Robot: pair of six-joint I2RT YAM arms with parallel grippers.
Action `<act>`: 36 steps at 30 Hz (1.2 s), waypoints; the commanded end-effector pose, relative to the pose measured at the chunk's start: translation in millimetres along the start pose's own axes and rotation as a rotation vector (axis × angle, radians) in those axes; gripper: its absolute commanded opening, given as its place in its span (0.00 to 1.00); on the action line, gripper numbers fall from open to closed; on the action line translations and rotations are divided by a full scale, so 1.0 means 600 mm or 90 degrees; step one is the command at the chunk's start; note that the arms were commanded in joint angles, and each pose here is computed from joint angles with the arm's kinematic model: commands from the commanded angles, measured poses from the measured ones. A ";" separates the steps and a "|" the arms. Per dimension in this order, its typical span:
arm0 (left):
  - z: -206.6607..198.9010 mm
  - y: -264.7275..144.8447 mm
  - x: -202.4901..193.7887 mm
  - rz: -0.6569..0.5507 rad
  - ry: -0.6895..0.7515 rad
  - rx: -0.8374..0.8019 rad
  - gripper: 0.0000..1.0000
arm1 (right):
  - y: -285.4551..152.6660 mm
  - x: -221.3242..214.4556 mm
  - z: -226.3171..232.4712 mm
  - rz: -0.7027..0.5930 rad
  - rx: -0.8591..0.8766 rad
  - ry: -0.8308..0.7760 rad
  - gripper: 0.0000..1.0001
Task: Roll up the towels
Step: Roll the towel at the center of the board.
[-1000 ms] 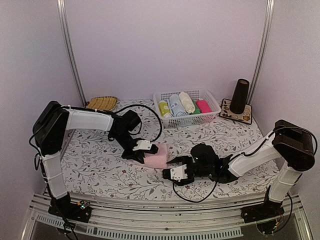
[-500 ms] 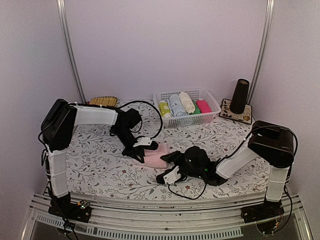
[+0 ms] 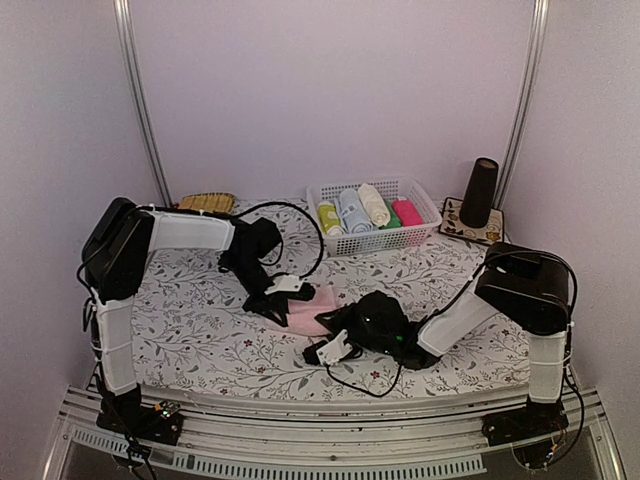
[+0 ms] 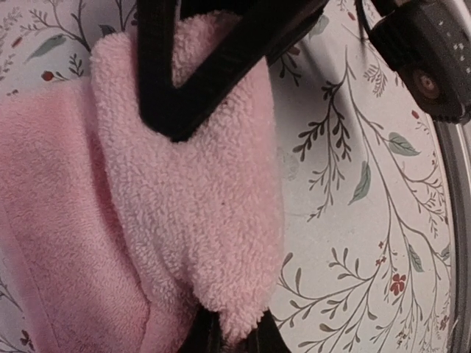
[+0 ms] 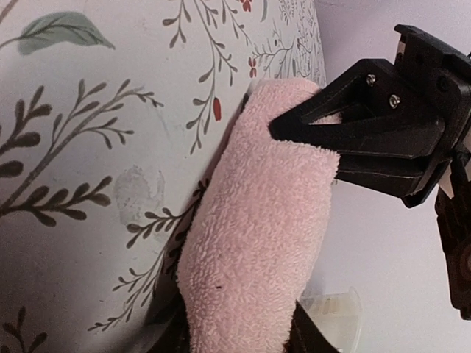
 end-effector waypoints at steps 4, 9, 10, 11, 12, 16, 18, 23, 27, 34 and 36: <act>-0.037 0.036 -0.062 0.085 -0.050 -0.051 0.33 | 0.011 -0.002 0.002 -0.001 0.073 0.076 0.23; -0.037 -0.026 -0.050 0.040 -0.017 0.085 0.63 | 0.007 0.002 -0.001 -0.024 0.128 0.147 0.23; -0.037 -0.037 -0.048 0.033 -0.009 0.121 0.64 | 0.007 0.002 -0.002 -0.031 0.140 0.171 0.23; -0.042 -0.046 -0.049 0.029 -0.006 0.146 0.66 | 0.006 0.001 -0.006 -0.036 0.148 0.188 0.23; -0.043 -0.054 -0.047 0.019 0.005 0.183 0.67 | 0.006 0.001 -0.009 -0.040 0.156 0.208 0.23; -0.064 -0.073 -0.047 -0.017 0.040 0.302 0.67 | 0.004 0.001 -0.024 -0.059 0.200 0.292 0.23; -0.074 -0.075 -0.053 -0.027 0.052 0.347 0.68 | 0.006 0.002 -0.029 -0.060 0.230 0.341 0.24; -0.100 -0.080 -0.055 -0.070 0.077 0.418 0.70 | 0.002 0.006 -0.026 -0.075 0.299 0.434 0.25; -0.121 -0.081 -0.034 -0.084 0.129 0.487 0.72 | -0.004 0.003 -0.023 -0.082 0.344 0.516 0.27; -0.147 -0.056 -0.010 -0.084 0.233 0.548 0.72 | 0.000 -0.009 -0.027 -0.121 0.429 0.627 0.28; -0.155 -0.041 -0.007 -0.072 0.263 0.553 0.72 | 0.004 -0.019 -0.024 -0.119 0.464 0.659 0.28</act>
Point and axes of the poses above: each gripper's point midway between its finger pads, its own y axis out along the fingers, its own z axis along the line the jaws close on, x = y × z, the point moved 7 cm from there along -y, back along the fingers
